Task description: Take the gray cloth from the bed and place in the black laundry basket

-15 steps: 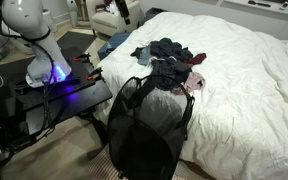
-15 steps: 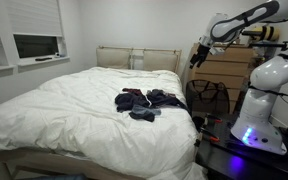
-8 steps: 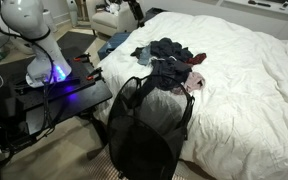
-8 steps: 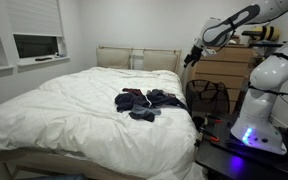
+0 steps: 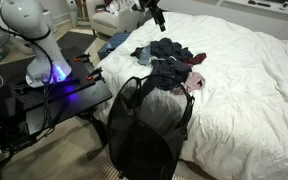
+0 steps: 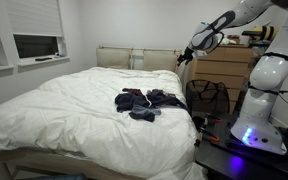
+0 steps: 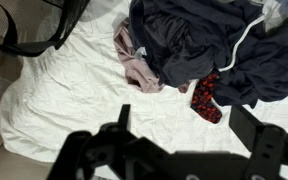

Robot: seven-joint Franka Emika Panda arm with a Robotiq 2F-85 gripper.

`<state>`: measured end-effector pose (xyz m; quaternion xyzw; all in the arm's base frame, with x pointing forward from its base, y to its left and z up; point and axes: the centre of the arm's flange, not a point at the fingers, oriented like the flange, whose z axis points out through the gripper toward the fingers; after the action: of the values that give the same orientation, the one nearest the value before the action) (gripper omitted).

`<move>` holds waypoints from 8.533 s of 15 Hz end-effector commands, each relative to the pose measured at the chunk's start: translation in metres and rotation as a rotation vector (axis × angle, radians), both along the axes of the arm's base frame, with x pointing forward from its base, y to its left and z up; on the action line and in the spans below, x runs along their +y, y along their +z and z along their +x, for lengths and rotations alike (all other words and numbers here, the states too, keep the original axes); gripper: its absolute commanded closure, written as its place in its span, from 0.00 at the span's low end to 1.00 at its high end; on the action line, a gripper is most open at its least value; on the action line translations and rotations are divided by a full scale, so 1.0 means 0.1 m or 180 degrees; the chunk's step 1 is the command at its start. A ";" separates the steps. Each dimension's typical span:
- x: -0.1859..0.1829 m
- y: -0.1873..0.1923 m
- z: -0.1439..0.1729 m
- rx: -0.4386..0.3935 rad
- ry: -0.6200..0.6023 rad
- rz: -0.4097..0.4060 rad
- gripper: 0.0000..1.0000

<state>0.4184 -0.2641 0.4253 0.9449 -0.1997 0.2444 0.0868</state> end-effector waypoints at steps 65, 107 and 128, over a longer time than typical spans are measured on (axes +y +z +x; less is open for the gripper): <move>-0.91 -1.99 2.29 0.0845 -0.0835 0.0517 0.99; -1.00 2.71 -0.71 -0.0093 -0.2425 -0.0509 0.99; -1.91 0.22 -0.81 0.0914 -0.2555 -0.0120 0.99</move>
<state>0.3422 -0.4608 0.4584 0.8047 -0.5430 0.0532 0.2341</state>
